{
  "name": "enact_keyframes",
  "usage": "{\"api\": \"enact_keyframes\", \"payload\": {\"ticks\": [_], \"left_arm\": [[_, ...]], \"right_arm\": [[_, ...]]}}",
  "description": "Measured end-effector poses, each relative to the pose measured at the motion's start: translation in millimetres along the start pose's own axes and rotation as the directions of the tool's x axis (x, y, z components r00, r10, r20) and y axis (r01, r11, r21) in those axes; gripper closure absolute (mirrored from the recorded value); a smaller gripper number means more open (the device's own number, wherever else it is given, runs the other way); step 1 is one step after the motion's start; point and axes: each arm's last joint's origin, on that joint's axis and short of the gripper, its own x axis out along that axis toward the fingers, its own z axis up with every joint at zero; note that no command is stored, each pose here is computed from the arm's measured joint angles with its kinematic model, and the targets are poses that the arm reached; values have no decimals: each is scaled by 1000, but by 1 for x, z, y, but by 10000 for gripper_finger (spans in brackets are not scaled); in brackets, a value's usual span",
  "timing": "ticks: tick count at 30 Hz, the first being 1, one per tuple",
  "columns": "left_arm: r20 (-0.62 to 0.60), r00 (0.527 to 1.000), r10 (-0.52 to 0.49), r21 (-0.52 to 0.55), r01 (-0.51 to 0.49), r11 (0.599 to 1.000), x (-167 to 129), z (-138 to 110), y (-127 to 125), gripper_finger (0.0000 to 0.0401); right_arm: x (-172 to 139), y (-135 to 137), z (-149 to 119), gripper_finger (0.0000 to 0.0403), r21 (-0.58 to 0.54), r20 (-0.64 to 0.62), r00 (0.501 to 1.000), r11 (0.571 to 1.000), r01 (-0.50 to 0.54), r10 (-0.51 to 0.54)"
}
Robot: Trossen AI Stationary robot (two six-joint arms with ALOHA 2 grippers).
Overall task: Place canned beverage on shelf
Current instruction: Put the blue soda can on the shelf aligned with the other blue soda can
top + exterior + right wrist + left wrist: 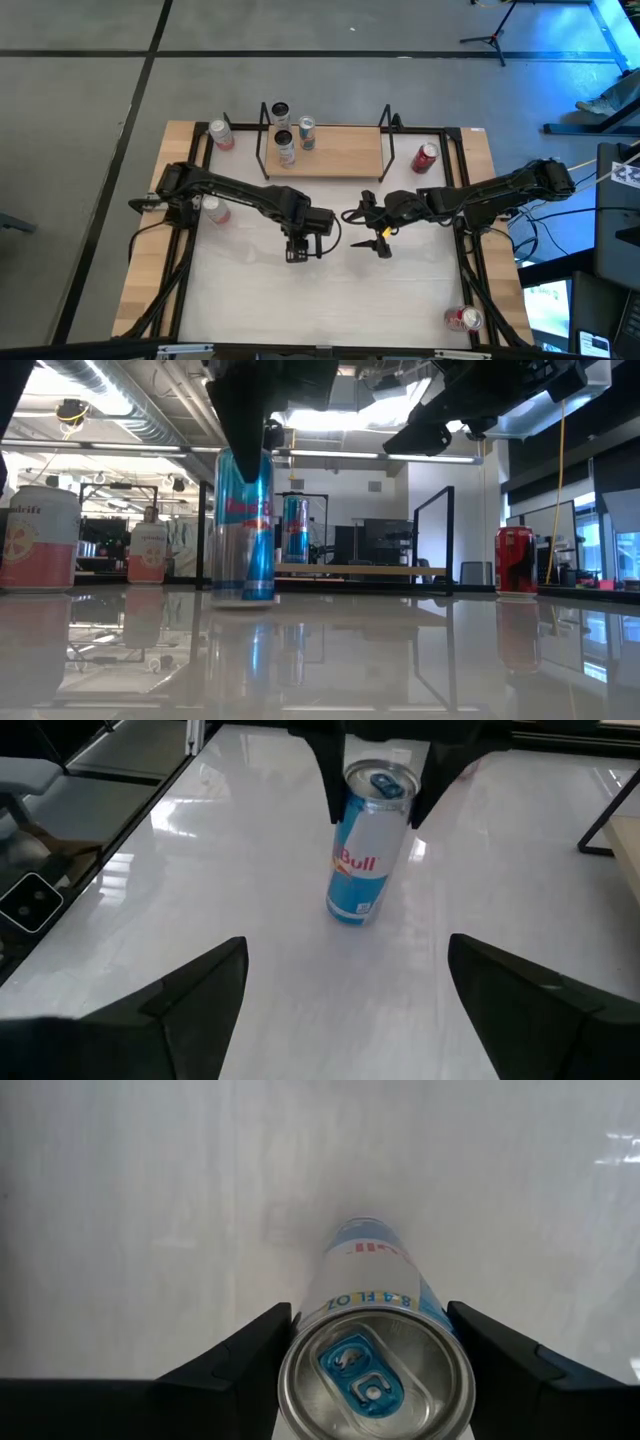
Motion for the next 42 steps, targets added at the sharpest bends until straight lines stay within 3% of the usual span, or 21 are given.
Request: {"api": "enact_keyframes", "payload": {"ticks": [4,13,19,23,27,33,37,42], "left_arm": [[15,1000,-2,-2,2,1000,-1,1,-1,171],[24,998,49,3,-50,999,-8,0,-1,106],[58,998,38,55,-41,998,-36,3,-12,102],[89,991,95,65,-101,993,-60,-5,-22,104],[143,972,188,29,-194,981,-84,-33,-33,104],[277,930,244,-90,-228,970,-97,-101,-47,104],[407,886,221,-166,-166,972,-84,-145,-52,104],[522,842,132,-146,-64,987,-51,-176,-55,104]], "right_arm": [[0,0,0,63,1,-3,1000,1000,0,0],[0,0,0,63,1,-3,1000,1000,0,0],[0,0,0,63,9,-3,1000,1000,0,0],[0,0,0,63,46,-3,1000,999,0,0],[0,0,1,63,52,6,1000,999,0,0],[5,-1,6,63,70,74,997,997,13,-18],[16,-2,6,63,68,119,993,998,11,-19],[38,-4,1,63,65,153,988,998,10,-20]]}}
